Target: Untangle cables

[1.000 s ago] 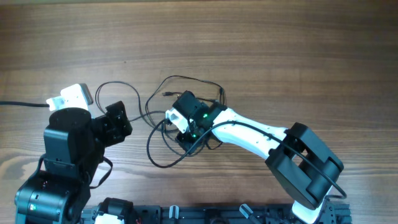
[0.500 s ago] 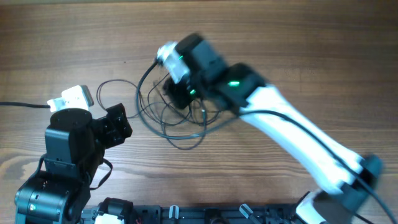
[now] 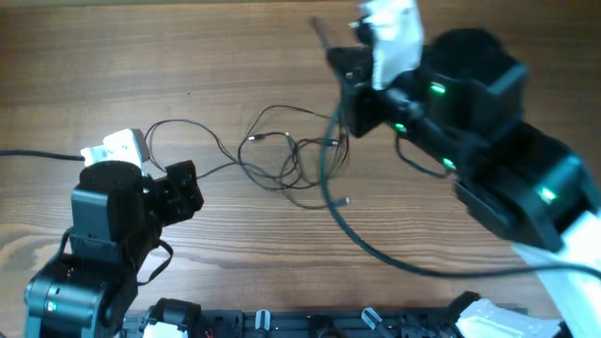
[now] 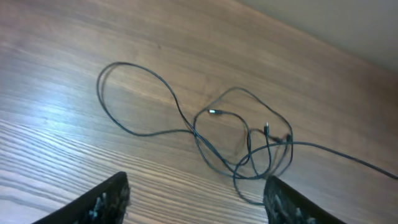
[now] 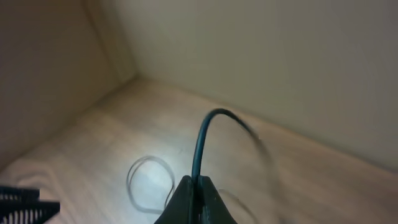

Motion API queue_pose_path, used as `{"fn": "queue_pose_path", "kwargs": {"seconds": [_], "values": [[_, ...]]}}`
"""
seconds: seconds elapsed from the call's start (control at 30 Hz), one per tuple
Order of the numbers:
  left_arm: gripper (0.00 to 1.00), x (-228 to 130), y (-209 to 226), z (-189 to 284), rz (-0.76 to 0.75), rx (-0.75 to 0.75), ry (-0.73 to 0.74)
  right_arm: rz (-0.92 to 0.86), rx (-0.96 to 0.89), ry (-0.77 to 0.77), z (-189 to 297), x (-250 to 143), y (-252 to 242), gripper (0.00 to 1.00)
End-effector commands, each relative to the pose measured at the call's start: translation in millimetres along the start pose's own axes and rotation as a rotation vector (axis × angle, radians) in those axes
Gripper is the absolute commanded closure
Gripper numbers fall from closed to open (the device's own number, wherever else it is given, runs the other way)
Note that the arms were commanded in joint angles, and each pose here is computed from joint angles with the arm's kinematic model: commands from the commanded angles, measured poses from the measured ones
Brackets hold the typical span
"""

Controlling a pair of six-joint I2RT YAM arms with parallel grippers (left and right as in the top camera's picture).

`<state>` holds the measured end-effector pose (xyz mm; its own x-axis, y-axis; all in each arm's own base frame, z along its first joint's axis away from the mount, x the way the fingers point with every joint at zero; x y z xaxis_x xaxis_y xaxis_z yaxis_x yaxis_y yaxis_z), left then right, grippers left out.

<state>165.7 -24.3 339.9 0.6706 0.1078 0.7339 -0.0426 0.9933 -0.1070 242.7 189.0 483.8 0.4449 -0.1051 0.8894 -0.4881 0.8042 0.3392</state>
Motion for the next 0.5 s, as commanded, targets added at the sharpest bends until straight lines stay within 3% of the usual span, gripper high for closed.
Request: {"fn": "queue_pose_path", "kwargs": {"seconds": [0.0,0.17,0.3,0.37,0.47], "values": [[0.37,1.0,-9.3,-6.0,-0.004,-0.080,0.044,-0.017,-0.074,-0.127,31.7,18.2,-5.4,0.96],[0.46,-5.0,-21.0,-24.5,-0.082,-0.177,0.144,-0.030,-0.157,-0.239,57.6,30.9,-11.8,0.96],[0.50,-10.3,-21.7,-41.4,-0.085,-0.163,0.215,-0.066,-0.310,-0.359,78.4,42.2,-25.0,0.96],[0.54,-14.9,-24.7,-54.3,-0.106,-0.183,0.271,-0.192,-0.484,-0.492,98.2,49.7,-41.0,0.96],[0.55,-18.6,-33.4,-63.7,-0.152,-0.273,0.318,-0.245,-0.567,-0.566,110.8,53.4,-48.0,0.96]]}}
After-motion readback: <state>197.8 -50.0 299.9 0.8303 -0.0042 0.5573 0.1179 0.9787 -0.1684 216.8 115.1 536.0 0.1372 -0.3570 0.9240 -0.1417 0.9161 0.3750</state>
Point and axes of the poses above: each gripper's point midway between its finger pads, its own z axis back along the fingers, its own y axis along the line the jaws close on, x = y × z, the point moved 8 cm from there along z, back along the fingers, and after that the axes turned 14 degrees about -z, right-handed, at the moved point
